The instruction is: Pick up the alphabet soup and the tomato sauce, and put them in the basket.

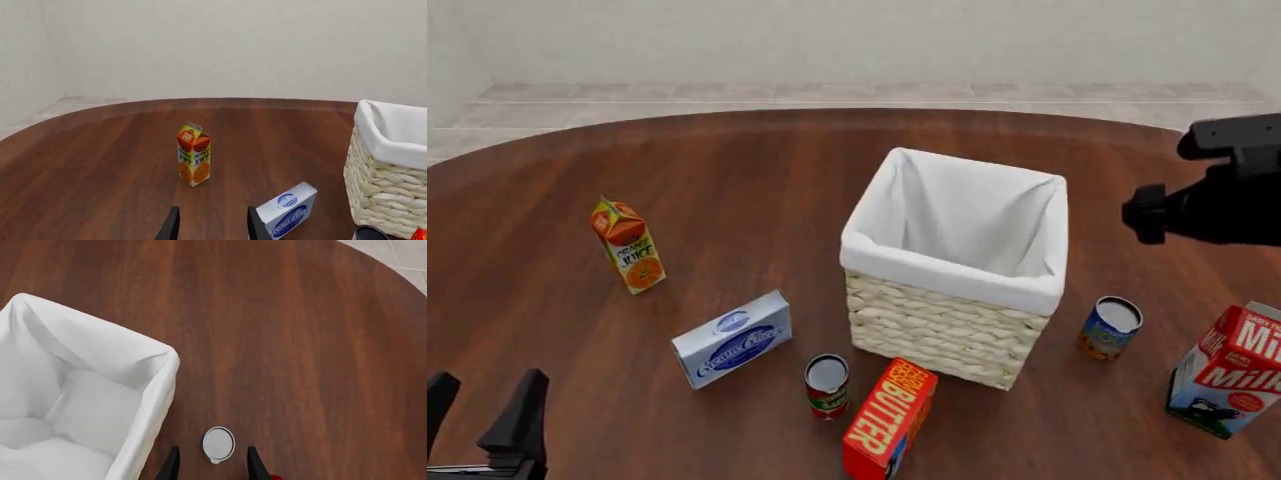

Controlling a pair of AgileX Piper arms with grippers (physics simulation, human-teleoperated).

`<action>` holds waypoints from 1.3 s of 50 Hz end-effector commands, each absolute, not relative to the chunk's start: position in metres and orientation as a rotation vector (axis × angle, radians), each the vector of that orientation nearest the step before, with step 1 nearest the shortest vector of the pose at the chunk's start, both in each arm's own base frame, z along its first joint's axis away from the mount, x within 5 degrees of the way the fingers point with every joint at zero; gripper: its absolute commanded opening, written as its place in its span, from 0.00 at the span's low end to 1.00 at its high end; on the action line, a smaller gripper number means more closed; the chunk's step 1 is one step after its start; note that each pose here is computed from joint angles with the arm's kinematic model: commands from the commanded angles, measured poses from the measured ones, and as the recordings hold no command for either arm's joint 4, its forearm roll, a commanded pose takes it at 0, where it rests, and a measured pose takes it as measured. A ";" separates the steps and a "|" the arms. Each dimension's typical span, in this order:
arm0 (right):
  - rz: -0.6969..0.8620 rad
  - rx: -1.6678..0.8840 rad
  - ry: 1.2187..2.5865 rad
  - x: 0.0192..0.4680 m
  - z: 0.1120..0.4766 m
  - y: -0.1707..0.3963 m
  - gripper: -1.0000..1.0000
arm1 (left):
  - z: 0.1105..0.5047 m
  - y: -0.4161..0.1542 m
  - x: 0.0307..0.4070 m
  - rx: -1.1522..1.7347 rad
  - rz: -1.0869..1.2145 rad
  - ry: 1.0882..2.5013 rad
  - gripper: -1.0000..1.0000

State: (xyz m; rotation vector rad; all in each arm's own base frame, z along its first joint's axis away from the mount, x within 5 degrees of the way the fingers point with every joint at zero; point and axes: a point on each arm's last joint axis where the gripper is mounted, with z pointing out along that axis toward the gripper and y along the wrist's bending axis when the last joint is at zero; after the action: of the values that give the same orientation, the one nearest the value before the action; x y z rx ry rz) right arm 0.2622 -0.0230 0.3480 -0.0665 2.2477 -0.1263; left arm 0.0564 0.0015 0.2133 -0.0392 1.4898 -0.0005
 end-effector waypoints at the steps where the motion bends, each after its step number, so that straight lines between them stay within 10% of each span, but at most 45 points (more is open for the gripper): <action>1: -0.136 -0.061 2.289 0.268 0.338 -0.028 1.00 | 0.214 0.002 0.056 -0.043 -0.003 1.487 1.00; 65: -0.143 -0.047 2.432 0.296 0.261 -0.041 1.00 | 0.213 0.002 0.057 -0.051 -0.005 1.494 1.00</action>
State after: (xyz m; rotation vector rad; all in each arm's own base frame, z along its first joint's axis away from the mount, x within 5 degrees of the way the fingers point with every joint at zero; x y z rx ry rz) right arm 0.2935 -0.0404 0.2700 -0.0444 2.4163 -0.1429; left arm 0.0567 0.0017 0.2128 -0.0504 1.4935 -0.0050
